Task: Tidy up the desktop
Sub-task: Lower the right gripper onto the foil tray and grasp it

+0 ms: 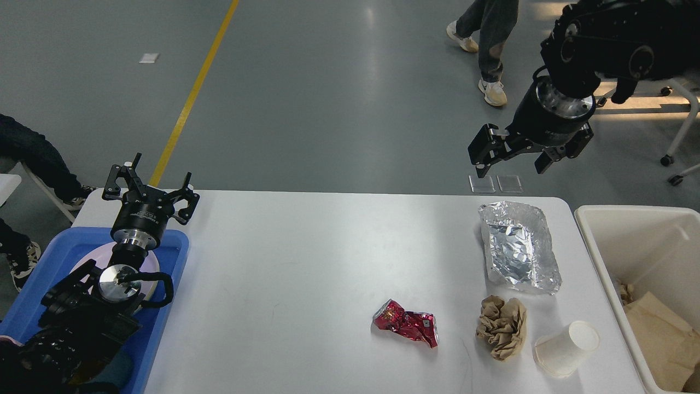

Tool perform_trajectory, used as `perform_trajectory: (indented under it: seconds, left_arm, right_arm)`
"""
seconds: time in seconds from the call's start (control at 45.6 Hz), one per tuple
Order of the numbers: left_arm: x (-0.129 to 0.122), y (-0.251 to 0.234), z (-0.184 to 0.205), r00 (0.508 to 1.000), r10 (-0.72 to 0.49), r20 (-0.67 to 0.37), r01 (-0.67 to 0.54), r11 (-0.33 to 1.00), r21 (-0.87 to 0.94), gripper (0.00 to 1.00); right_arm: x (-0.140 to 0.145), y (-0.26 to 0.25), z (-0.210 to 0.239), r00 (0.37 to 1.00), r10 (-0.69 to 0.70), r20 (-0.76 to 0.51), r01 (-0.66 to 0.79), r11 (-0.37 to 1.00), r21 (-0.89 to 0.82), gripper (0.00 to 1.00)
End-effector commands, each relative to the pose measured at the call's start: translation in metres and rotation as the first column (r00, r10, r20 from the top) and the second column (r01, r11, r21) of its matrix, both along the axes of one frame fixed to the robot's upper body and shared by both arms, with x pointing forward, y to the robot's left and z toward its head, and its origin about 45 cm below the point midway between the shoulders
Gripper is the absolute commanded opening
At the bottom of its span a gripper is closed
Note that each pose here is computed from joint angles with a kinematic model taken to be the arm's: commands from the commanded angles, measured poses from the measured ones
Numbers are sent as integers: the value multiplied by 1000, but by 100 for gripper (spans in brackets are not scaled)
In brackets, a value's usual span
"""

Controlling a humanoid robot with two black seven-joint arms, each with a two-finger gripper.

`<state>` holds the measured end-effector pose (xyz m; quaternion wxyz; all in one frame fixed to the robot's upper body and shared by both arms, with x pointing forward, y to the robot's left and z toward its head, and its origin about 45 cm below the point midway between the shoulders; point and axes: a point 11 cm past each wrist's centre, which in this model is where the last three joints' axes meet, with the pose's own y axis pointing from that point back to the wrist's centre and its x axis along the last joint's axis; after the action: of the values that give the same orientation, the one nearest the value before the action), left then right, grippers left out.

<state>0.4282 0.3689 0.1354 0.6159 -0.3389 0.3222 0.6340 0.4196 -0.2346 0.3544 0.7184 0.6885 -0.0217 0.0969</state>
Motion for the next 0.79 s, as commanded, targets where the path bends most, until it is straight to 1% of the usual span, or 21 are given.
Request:
perform_trajectory:
  seconds: [0.0, 0.176, 0.329, 0.461, 0.614, 0.768]
  left_arm:
    - [0, 0, -1, 1000, 0, -1, 0, 1000, 0, 97]
    - [0, 0, 0, 1000, -1, 2, 1, 1000, -1, 97]
    - [0, 0, 0, 1000, 1, -1, -1, 1000, 0, 97]
    - [0, 0, 0, 1000, -2, 1, 2, 1000, -1, 97]
    - [0, 0, 0, 1000, -1, 2, 1, 1000, -1, 97]
    - [0, 0, 0, 1000, -1, 2, 1, 1000, -1, 97]
  right_arm:
    - [0, -14, -49, 999, -35, -32, 36, 999, 7, 100]
    - [5, -50, -131, 991, -131, 37, 131, 991, 16, 100]
    - [-6, -63, -199, 978, -169, 120, 167, 986, 29, 100]
    - [-13, -64, -225, 965, -198, 170, 190, 980, 62, 100]
    - [-9, -58, -242, 947, -223, 231, 205, 974, 99, 100]
    - [-13, -57, -263, 938, -226, 264, 208, 974, 95, 100]
